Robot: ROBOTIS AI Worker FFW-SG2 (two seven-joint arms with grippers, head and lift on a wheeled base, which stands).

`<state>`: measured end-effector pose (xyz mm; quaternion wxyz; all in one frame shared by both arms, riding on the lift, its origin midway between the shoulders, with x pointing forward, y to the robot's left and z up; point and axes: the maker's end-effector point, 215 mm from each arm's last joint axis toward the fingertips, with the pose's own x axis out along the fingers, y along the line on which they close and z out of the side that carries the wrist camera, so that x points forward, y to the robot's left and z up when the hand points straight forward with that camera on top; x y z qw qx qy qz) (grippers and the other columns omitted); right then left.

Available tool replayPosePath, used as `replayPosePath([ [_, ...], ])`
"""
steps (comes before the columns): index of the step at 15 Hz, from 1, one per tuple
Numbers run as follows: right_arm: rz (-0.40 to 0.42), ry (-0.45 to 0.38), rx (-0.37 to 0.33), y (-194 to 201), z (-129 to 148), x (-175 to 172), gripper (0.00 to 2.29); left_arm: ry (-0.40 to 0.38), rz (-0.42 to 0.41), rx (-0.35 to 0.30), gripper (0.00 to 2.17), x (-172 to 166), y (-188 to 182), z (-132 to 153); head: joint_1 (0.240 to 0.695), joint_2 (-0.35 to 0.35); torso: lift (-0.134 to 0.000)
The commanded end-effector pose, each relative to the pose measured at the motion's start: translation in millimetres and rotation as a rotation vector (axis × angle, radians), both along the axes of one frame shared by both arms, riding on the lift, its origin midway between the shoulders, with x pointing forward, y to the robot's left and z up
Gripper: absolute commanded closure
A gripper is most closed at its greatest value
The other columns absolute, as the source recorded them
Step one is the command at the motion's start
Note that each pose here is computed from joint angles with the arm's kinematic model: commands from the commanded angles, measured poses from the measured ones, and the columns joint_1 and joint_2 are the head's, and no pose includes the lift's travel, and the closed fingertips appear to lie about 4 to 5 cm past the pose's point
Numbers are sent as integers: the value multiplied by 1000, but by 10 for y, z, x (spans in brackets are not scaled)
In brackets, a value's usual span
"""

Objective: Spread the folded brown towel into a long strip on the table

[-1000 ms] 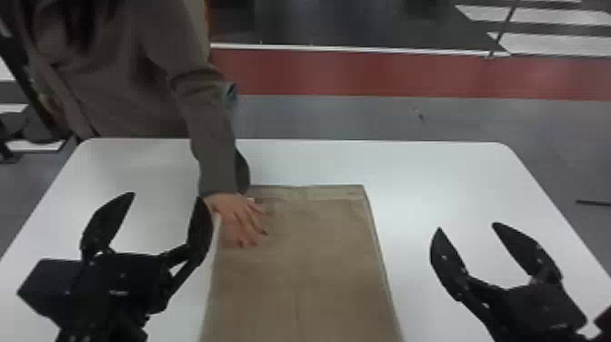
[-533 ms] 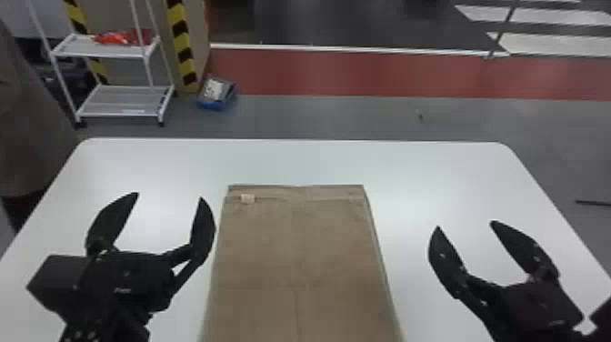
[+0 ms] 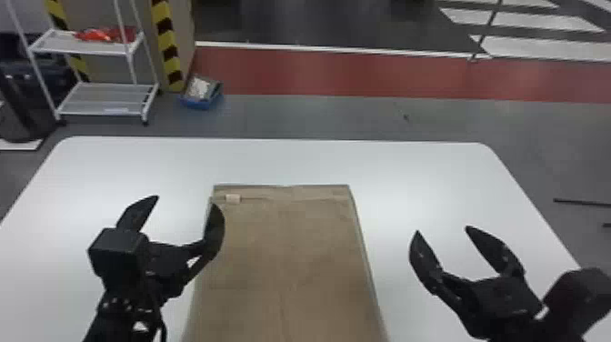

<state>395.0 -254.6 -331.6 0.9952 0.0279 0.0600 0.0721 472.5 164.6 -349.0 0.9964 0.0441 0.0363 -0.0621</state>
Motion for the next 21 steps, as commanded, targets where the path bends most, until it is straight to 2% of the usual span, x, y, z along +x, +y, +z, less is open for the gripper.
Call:
replayPosePath([
  [1, 7, 12, -1, 10, -105, 81, 97, 50, -14, 22, 93, 248, -19, -217, 695, -115, -114],
  [3, 10, 15, 2, 24, -137, 121, 97, 62, -16, 28, 93, 441, -17, -280, 695, -116, -114],
  [7, 38, 32, 1, 140, -234, 184, 97, 149, -90, 5, 151, 768, -194, -538, 695, -111, -114],
  [10, 74, 38, 4, 346, -254, 211, 97, 198, -153, 3, 194, 871, -321, -767, 695, -112, -114],
  [12, 103, 47, -5, 479, -285, 229, 97, 223, -166, 9, 215, 955, -353, -862, 695, -109, -114],
  [13, 112, 54, -7, 520, -322, 233, 97, 266, -182, 3, 215, 968, -399, -959, 695, -104, -114],
  [18, 132, 67, -7, 601, -411, 303, 97, 340, -176, -6, 292, 1168, -296, -1198, 695, -83, -114],
  [21, 140, 73, -8, 627, -455, 332, 97, 353, -176, -45, 292, 1196, -222, -1222, 695, -65, -114],
])
